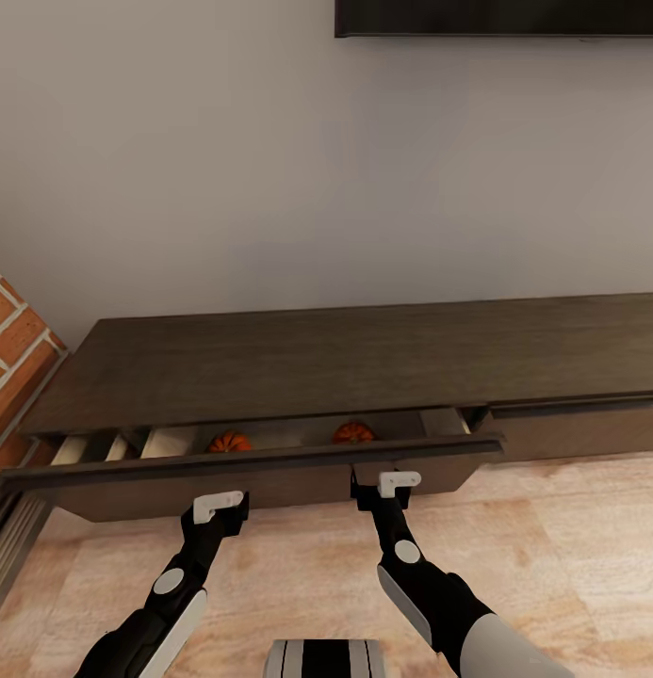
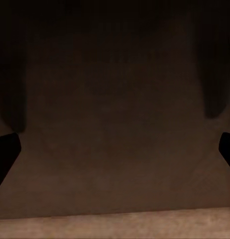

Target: Place each of the two pumpkins and all three candles from the living room inside a cabinet in the living room (use any cabinet), then make sure every cabinet is closed, and position the cauldron so it is next to a table in the living room.

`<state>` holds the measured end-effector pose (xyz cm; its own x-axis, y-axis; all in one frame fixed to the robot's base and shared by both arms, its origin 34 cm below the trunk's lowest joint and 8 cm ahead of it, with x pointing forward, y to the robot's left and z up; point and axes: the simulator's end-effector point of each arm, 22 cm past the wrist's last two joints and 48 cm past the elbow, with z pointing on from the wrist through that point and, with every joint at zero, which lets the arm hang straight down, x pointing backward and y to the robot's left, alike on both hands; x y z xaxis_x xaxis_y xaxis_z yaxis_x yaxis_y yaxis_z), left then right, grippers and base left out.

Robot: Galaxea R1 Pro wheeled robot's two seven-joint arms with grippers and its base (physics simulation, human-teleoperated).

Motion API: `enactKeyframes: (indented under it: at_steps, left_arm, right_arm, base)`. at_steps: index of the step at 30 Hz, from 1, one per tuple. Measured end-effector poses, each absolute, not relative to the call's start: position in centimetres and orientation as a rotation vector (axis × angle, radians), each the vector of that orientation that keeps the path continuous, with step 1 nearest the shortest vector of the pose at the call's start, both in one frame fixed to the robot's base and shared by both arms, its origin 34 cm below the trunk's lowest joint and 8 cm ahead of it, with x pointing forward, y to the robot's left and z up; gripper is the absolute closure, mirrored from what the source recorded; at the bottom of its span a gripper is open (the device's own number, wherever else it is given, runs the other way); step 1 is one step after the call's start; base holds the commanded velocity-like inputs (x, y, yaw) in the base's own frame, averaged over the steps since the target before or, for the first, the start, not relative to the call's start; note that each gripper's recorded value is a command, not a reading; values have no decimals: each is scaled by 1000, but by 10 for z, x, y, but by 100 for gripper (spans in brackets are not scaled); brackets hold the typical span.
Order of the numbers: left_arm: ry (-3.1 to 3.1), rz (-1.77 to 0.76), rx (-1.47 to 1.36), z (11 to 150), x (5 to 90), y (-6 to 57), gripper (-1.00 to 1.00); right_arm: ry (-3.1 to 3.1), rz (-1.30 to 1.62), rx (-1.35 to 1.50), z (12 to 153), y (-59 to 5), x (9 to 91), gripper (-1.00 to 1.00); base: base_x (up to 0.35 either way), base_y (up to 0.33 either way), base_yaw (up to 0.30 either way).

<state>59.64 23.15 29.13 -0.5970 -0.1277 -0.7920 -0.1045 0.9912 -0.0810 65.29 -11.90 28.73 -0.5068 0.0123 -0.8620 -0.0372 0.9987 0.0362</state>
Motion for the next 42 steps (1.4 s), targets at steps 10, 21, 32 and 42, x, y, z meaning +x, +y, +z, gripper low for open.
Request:
enactKeyframes:
  at_steps: [10,21,32,42]
  left_arm:
    - [2215,-31,-160,291,596,232,-100]
    - [2215,-30,-161,291,596,233,-100]
    - [2216,-30,-162,291,596,233,-100]
    - [2215,-30,-161,291,596,233,-100]
  right_arm:
    - [2102,61,-16,287,-118,653,-100]
    - [2101,61,-14,287,-119,653,-100]
    - [2100,62,-14,288,-119,653,-100]
    - [2099,60,-14,288,-119,654,-100]
  base:
    - [129,0,0]
    - [55,0,0]
    - [81,0,0]
    - [-13,0,0]
